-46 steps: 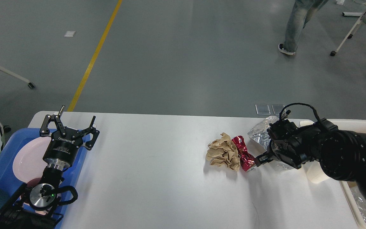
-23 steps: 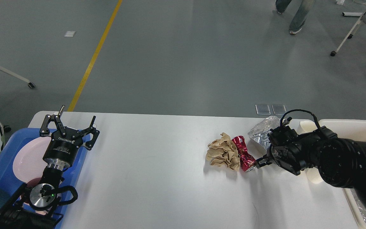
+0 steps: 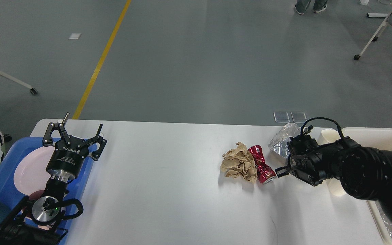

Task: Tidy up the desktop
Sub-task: 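Lower the right gripper and grasp the clear plastic bag, then lift the plastic bag, carry it into the beige bin, release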

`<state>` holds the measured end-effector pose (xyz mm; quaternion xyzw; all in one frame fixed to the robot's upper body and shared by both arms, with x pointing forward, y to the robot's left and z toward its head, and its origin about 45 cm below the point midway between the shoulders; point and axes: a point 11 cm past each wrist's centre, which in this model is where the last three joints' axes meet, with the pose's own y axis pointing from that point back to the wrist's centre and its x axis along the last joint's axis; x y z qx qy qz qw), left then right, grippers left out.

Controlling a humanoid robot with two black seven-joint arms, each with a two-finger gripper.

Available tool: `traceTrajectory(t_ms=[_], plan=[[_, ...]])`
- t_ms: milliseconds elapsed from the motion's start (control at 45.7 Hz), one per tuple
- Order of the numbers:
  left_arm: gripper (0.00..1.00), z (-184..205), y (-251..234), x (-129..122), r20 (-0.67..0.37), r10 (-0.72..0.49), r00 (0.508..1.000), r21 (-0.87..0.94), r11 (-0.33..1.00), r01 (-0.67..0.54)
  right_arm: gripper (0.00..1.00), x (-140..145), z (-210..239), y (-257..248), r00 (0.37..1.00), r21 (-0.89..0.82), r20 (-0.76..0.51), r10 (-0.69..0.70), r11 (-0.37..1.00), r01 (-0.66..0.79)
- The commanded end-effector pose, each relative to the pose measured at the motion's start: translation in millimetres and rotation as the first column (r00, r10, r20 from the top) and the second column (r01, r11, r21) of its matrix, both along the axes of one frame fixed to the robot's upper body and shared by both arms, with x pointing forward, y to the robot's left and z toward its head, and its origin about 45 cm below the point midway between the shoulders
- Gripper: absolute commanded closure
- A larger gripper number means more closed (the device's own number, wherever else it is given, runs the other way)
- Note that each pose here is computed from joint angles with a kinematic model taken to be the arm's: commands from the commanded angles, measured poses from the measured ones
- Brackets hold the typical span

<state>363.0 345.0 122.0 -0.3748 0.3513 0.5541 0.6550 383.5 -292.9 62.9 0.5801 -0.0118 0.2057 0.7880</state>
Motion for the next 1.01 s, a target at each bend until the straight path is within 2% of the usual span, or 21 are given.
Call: traceTrajectory(t_ms=[0,262,525,743,875,984], plan=[[0.04,0.1,0.1,0.1,0.000,0.000,1.000,0.000,1.000,0.000,1.00,0.2,3.5,5.2,0.998,0.028,0.004,-0.068,0.997,0.068],[0.04,0.1,0.1,0.1,0.000,0.000,1.000,0.000,1.000,0.000,1.00,17.8,38.7,29.1,0.986,0.147,0.019,-0.165,0.976,0.160],[0.03,0.1,0.1,0.1,0.000,0.000,1.000,0.000,1.000,0.000,1.00,20.7,112.7,66.4,0.970,0.254,-0.043,-0.240,0.936,0.243],[0.04,-0.5,0.2,-0.5,-0.001,0.000,1.000,0.000,1.000,0.000,1.00,28.7,214.8,93.4,0.939,0.375,-0.140,-0.314,0.861,0.344],[0.04,-0.5,0.2,-0.5,-0.001,0.000,1.000,0.000,1.000,0.000,1.00,25.7,276.7,107.2,0.938,0.401,-0.210,-0.274,0.851,0.339],[0.03,0.1,0.1,0.1,0.000,0.000,1.000,0.000,1.000,0.000,1.00,18.8,338.6,109.2,0.949,0.440,-0.203,-0.243,0.843,0.310]])
